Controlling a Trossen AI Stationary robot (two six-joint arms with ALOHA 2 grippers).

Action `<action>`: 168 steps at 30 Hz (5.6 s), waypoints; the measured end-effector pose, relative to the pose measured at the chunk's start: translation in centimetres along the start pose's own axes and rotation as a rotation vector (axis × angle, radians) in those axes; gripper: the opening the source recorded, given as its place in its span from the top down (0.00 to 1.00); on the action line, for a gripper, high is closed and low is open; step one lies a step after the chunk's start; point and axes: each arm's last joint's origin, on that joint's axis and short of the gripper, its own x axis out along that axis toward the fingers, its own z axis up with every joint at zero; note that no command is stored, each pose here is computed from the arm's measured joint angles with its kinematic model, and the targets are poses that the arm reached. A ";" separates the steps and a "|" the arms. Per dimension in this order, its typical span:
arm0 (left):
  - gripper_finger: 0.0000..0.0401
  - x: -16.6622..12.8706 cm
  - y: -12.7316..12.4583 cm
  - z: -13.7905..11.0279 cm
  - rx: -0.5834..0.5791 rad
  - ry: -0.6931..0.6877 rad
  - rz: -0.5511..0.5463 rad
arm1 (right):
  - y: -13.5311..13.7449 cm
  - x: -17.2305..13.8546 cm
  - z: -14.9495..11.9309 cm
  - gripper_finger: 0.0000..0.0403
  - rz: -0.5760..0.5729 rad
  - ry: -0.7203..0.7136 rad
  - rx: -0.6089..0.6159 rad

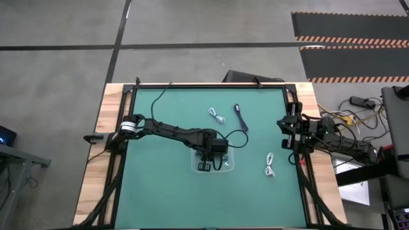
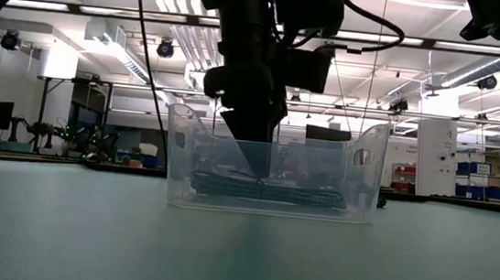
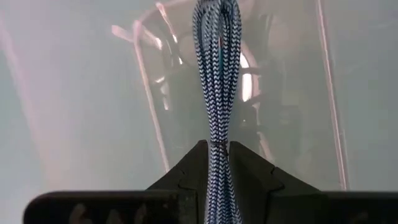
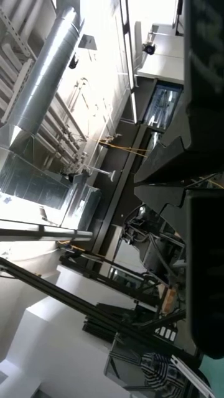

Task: Pick and place USB-C Cables
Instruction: Put the top white charger cable into the transparent bin

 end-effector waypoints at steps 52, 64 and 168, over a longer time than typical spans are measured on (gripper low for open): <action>0.88 -13.2 -0.5 -17.0 0.045 -1.060 0.512 | -1.3 3.3 -3.3 0.98 -0.300 0.359 0.487; 0.88 -15.4 -0.1 -19.4 -0.015 -1.173 0.570 | -3.0 8.2 -5.6 0.98 -0.413 0.710 0.473; 0.88 -16.5 -0.3 -23.1 -0.032 -1.146 0.581 | -4.4 20.6 -24.6 0.55 -0.176 1.689 0.268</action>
